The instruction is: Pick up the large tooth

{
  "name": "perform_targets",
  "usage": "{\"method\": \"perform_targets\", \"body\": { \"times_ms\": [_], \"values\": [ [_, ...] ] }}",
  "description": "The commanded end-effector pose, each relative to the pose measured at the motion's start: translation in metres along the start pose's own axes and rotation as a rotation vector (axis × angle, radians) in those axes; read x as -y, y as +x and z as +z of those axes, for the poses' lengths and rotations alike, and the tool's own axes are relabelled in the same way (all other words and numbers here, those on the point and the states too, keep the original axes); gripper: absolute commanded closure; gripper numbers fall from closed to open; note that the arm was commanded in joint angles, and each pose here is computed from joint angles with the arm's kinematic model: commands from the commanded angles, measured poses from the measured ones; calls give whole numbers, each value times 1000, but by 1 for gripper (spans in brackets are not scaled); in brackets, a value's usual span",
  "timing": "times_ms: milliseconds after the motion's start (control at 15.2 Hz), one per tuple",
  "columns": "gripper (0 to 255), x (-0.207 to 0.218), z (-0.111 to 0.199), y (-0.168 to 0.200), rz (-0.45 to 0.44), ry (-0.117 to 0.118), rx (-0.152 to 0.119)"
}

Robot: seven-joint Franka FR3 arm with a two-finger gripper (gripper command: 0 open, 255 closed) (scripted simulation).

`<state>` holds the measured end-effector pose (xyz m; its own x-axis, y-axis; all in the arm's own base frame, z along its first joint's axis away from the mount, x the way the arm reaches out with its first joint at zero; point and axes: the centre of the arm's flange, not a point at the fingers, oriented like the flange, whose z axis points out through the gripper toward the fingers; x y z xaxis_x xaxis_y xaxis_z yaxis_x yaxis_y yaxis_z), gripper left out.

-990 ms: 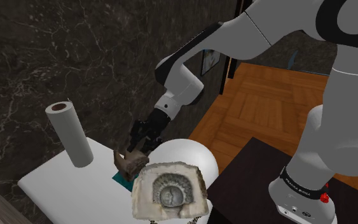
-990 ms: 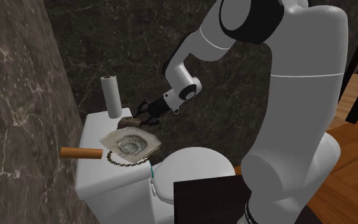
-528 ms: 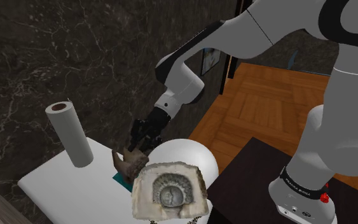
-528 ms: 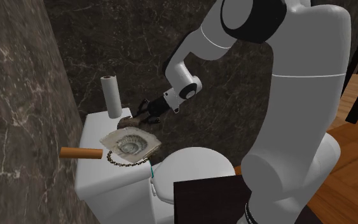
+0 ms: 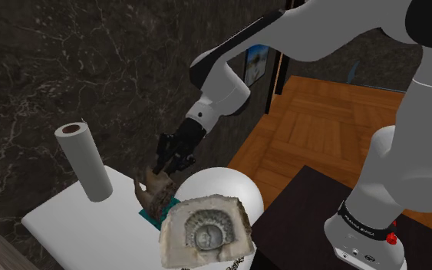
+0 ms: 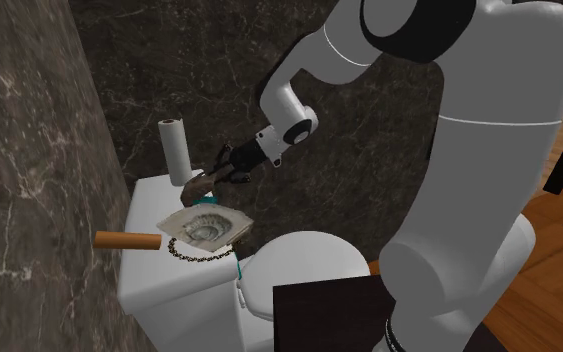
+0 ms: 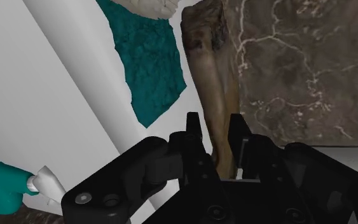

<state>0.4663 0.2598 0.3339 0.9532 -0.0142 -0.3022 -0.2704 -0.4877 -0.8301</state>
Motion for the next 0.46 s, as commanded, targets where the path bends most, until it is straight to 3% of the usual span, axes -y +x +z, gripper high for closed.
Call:
{"method": "perform_targets", "body": {
  "times_ms": [0, 396],
  "values": [
    [255, 8, -5, -3, 0, 0, 0],
    [255, 26, -15, -10, 0, 0, 0]
  ]
}}
